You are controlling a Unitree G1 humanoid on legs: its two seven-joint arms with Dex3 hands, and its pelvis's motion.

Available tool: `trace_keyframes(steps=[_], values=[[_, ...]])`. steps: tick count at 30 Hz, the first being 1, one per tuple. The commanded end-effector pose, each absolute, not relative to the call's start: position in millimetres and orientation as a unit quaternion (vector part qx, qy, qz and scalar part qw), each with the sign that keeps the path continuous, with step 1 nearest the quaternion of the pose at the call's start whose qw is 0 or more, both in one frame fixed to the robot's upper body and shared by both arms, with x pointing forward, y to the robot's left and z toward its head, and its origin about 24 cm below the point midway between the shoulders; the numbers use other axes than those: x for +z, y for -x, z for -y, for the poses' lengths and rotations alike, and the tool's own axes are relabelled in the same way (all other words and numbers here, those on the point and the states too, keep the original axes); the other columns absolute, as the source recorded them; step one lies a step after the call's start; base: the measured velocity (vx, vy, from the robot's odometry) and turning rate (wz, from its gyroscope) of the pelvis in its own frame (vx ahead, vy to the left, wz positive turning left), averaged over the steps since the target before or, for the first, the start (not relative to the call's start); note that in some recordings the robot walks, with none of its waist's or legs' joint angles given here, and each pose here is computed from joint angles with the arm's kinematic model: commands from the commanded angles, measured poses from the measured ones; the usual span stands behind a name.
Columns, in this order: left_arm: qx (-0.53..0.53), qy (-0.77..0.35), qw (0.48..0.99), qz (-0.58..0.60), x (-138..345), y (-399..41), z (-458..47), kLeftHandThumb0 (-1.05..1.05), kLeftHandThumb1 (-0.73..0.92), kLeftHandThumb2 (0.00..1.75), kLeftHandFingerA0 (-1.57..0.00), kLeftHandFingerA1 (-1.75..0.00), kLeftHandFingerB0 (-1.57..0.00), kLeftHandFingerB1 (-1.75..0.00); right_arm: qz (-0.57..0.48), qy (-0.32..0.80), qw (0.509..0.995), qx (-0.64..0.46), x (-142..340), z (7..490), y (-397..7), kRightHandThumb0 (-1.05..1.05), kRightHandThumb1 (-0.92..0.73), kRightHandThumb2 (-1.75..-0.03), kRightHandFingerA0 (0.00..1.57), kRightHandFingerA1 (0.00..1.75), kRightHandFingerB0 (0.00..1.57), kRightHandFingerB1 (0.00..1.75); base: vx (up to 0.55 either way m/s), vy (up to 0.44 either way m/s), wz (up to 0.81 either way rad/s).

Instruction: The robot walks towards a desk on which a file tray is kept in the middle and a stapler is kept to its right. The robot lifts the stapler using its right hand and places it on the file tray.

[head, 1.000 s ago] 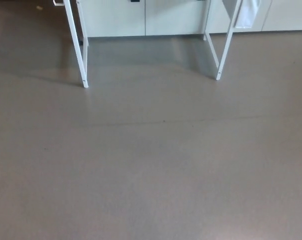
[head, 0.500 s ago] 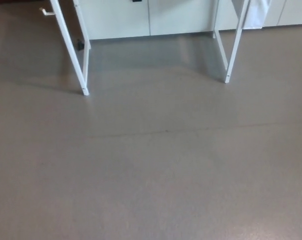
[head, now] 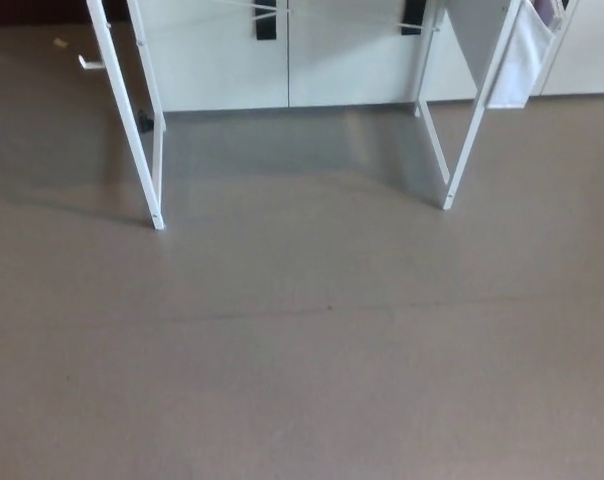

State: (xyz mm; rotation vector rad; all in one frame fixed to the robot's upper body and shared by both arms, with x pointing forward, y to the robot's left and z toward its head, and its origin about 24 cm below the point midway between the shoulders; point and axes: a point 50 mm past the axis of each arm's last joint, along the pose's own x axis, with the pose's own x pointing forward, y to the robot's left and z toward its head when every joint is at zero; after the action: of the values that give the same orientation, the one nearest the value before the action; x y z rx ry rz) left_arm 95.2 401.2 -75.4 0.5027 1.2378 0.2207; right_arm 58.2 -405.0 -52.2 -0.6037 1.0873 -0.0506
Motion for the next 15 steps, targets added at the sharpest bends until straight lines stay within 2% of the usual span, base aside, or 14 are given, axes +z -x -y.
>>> trace_keyframes(steps=[1,2,3,4,5,6,7,8,9,10,12,13,14,15], values=[[0.106,-0.238,0.78,-0.569,-73.1,-96.6,-403.8,-0.9,0.39,1.08,-1.12,-1.37,-0.74,-1.1,-0.519,0.29,0.803,-0.035,-49.7,410.3,-57.8,-0.75,-0.76,-0.63,0.17,0.47,0.0,0.06,0.15,-0.131,0.17],[0.108,-0.234,0.784,-0.565,-72.3,-96.9,-404.1,-0.87,0.4,1.08,-1.17,-1.46,-1.01,-1.36,-0.515,0.286,0.807,-0.036,-49.7,409.8,-57.7,-0.73,-0.75,-0.63,0.1,0.43,0.0,0.05,0.22,-0.064,0.03],[0.106,-0.236,0.783,-0.566,-72.3,-97.0,-404.0,-0.87,0.42,1.14,-0.82,-1.23,-0.92,-1.26,-0.513,0.281,0.81,-0.04,-50.4,409.6,-57.4,-0.91,-0.6,-0.92,0.09,0.34,0.0,0.07,0.26,0.013,-0.41],[0.109,-0.235,0.783,-0.566,-72.4,-97.5,-403.9,-0.87,0.35,1.15,-0.87,-1.22,-0.9,-1.22,-0.521,0.284,0.804,-0.034,-49.9,410.1,-57.5,-0.91,-0.64,-0.96,0.09,0.46,0.0,0.1,0.24,0.047,0.4],[0.1,-0.248,0.779,-0.567,-72.1,-97.9,-403.9,-0.89,0.4,1.14,-0.86,-1.24,-0.82,-1.17,-0.523,0.288,0.802,-0.035,-50.3,410.6,-57.2,-0.75,-0.76,-0.63,0.22,0.49,0.0,0.05,0.24,0.048,-0.03],[0.099,-0.244,0.782,-0.566,-72.0,-97.9,-403.8,-0.88,0.37,1.17,-0.86,-1.21,-0.73,-1.08,-0.524,0.295,0.799,-0.035,-50.6,411.1,-57.2,-0.91,-0.68,-0.97,0.27,0.57,0.0,0.07,0.24,0.062,-0.06],[0.097,-0.244,0.783,-0.564,-72.0,-96.8,-404.1,-0.74,0.41,1.21,-1.26,-1.37,-0.85,-1.1,-0.525,0.287,0.8,-0.038,-51.2,411.3,-57.2,-0.72,-0.77,-0.63,0.17,0.47,0.0,0.06,0.1,-0.104,0.02],[0.097,-0.244,0.783,-0.564,-72.0,-96.6,-404.1,-0.74,0.41,1.21,-1.26,-1.37,-0.85,-1.1,-0.526,0.286,0.8,-0.038,-51.3,411.3,-57.2,-0.72,-0.77,-0.63,0.17,0.47,0.0,0.06,0.08,-0.068,-0.08],[0.102,-0.239,0.783,-0.565,-71.9,-98.6,-403.7,-0.9,0.4,1.13,-0.88,-1.25,-0.68,-1.07,-0.525,0.297,0.797,-0.038,-50.7,411.7,-58.4,-0.74,-0.61,-0.82,0.36,0.62,0.0,0.05,0.08,-0.037,-0.09],[0.106,-0.238,0.784,-0.564,-71.9,-99.0,-403.7,-0.9,0.4,1.13,-0.81,-1.25,-0.6,-1.08,-0.524,0.307,0.794,-0.035,-49.7,411.5,-59.0,-0.82,-0.66,-0.98,0.25,0.6,0.0,0.14,0.06,-0.023,-0.09],[0.111,-0.23,0.786,-0.563,-71.8,-98.6,-403.8,-0.88,0.39,1.12,-0.58,-1.11,-0.43,-0.96,-0.523,0.308,0.794,-0.034,-49.3,411.3,-59.0,-0.69,-0.64,-0.8,0.05,0.39,0.0,0.02,0.0,0.0,0.0],[0.116,-0.219,0.789,-0.562,-71.9,-98.3,-403.8,-0.88,0.39,1.12,-0.58,-1.11,-0.43,-0.96,-0.522,0.305,0.796,-0.034,-49.1,411.4,-58.9,-0.69,-0.64,-0.8,0.05,0.39,0.0,0.02,0.08,0.086,-0.07],[0.111,-0.229,0.788,-0.561,-72.2,-98.6,-403.3,-0.83,0.45,1.03,-0.66,-1.38,-0.61,-1.31,-0.521,0.301,0.798,-0.033,-49.1,411.1,-58.9,-0.7,-0.77,-0.63,0.13,0.43,0.0,0.05,0.09,0.1,0.03],[0.105,-0.241,0.782,-0.565,-73.0,-99.2,-402.7,-0.85,0.44,1.04,-1.01,-1.43,-0.73,-1.24,-0.526,0.308,0.792,-0.027,-48.6,411.9,-58.7,-0.74,-0.78,-0.63,0.2,0.44,0.0,0.02,0.03,0.138,-0.01]])
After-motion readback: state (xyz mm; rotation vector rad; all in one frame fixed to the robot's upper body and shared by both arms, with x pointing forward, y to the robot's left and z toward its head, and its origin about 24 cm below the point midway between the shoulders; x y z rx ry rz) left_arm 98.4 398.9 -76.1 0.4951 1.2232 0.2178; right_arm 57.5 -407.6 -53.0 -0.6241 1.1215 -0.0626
